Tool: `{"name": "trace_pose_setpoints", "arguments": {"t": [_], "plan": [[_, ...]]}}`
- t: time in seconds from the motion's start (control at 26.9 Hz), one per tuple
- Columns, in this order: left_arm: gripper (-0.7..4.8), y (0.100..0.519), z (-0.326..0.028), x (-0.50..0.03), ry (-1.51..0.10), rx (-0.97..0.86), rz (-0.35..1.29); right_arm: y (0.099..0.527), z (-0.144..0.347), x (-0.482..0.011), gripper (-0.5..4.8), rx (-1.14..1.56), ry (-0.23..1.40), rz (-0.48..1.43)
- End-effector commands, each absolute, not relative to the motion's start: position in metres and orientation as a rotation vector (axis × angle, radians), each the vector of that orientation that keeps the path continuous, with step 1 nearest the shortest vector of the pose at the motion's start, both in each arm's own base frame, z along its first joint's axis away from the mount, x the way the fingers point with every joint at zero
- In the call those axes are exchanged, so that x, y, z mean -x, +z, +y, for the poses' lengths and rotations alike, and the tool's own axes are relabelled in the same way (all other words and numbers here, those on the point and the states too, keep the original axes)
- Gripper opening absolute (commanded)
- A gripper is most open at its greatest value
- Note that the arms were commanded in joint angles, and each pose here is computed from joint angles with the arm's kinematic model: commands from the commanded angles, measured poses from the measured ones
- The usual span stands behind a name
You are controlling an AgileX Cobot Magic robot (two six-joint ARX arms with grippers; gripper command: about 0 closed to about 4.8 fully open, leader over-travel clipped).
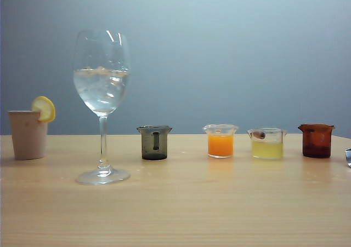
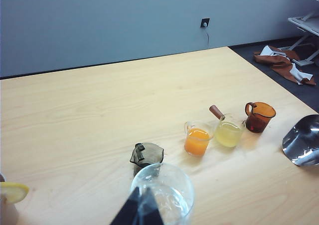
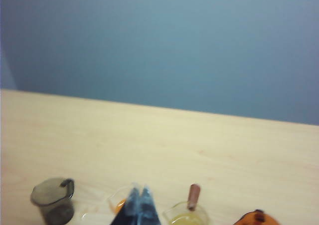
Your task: Pick up the second measuring cup from the left, pour the orange juice inside into the goblet, and finally put the measuring cup back in its original place.
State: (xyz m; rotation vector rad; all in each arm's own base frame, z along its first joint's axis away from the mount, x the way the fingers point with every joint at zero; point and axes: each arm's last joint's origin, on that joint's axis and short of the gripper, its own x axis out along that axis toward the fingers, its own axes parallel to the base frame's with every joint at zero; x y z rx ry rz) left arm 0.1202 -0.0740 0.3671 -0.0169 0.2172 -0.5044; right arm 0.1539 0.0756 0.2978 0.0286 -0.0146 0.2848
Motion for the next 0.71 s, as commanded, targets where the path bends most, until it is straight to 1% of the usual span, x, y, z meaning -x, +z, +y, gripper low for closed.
{"name": "trace_pose_setpoints", "arguments": {"t": [0.04, 0.22, 0.41, 0.6, 0.71], "plan": [[-0.06, 0.367, -0.074, -0.118, -0.532, 0.015, 0.244, 0.297, 0.085, -0.158, -0.02, -0.037, 0.316, -0.024], [-0.06, 0.366, -0.074, -0.118, -0.55, 0.043, 0.254, 0.296, 0.099, -0.162, -0.02, -0.052, 0.361, -0.055], [-0.06, 0.367, -0.074, -0.117, -0.551, 0.05, 0.252, 0.288, 0.111, -0.167, -0.02, -0.077, 0.327, -0.097], [-0.06, 0.367, -0.073, -0.115, -0.562, 0.05, 0.258, 0.271, 0.123, -0.179, -0.02, -0.048, 0.317, -0.037], [-0.06, 0.364, -0.071, -0.112, -0.561, 0.042, 0.284, 0.262, 0.131, -0.19, -0.02, -0.05, 0.316, -0.04]]}}
